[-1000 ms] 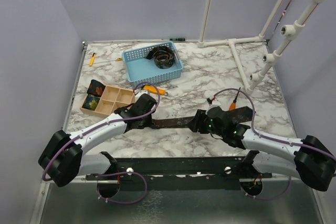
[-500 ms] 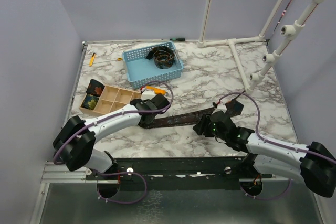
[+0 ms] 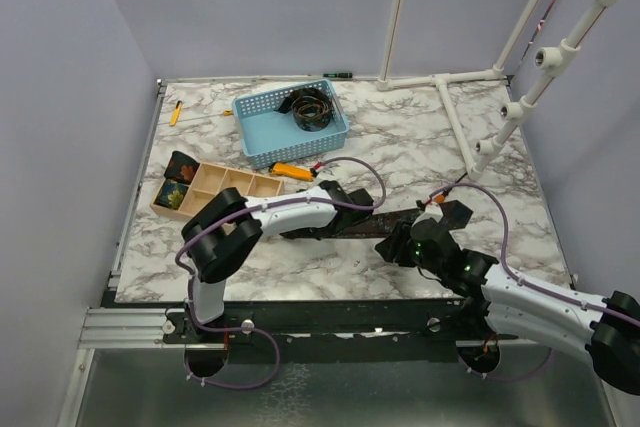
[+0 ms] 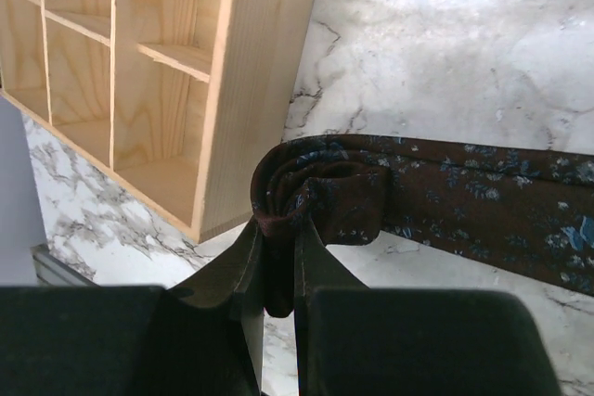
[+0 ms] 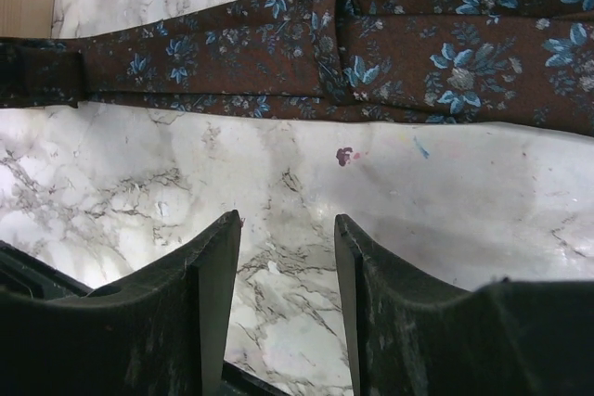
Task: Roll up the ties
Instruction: Roll the tie at the center of the board.
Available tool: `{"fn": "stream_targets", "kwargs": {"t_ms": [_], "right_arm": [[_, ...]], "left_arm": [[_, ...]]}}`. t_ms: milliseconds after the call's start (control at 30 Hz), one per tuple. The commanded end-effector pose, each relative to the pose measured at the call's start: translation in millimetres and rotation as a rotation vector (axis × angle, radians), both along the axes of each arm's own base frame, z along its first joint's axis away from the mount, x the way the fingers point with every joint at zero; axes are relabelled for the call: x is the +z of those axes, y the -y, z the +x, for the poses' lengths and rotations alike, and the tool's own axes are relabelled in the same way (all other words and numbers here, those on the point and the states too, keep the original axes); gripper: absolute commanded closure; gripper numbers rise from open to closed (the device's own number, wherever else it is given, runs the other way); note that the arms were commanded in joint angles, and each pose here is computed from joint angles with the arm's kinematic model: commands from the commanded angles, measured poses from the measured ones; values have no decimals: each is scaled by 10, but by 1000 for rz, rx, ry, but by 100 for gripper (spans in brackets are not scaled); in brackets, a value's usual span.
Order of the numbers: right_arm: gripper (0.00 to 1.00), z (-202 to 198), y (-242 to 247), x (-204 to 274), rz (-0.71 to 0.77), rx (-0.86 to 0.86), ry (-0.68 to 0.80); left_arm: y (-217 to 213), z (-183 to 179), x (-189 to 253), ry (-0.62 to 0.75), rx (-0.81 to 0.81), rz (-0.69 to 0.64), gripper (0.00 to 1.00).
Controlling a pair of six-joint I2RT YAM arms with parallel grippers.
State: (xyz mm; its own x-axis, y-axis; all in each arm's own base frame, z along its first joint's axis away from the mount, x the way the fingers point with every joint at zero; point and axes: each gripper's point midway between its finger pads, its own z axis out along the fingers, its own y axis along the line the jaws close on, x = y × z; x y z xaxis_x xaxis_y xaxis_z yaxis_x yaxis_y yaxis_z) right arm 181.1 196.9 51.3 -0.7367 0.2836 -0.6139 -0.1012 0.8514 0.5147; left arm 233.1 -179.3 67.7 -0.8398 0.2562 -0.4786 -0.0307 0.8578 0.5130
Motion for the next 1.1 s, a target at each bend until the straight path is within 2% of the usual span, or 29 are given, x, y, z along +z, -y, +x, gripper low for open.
{"fn": "stream_targets", "kwargs": {"t_ms": [0, 167, 367, 800, 1067], "right_arm": [[51, -77, 181, -113, -43, -33, -18], [52, -125, 211, -132, -19, -46, -30], [52, -131, 200, -139, 4, -70, -51], [52, -78, 186, -97, 1, -86, -43], [52, -257, 113, -167, 75, -34, -97]], "left_arm": [[70, 44, 74, 55, 15, 111, 100], [326, 91, 54, 74, -1, 126, 100], [495, 155, 111, 98, -13, 84, 100], [-15, 130, 339, 100, -28, 269, 100], [66, 219, 267, 91, -58, 319, 100]]}}
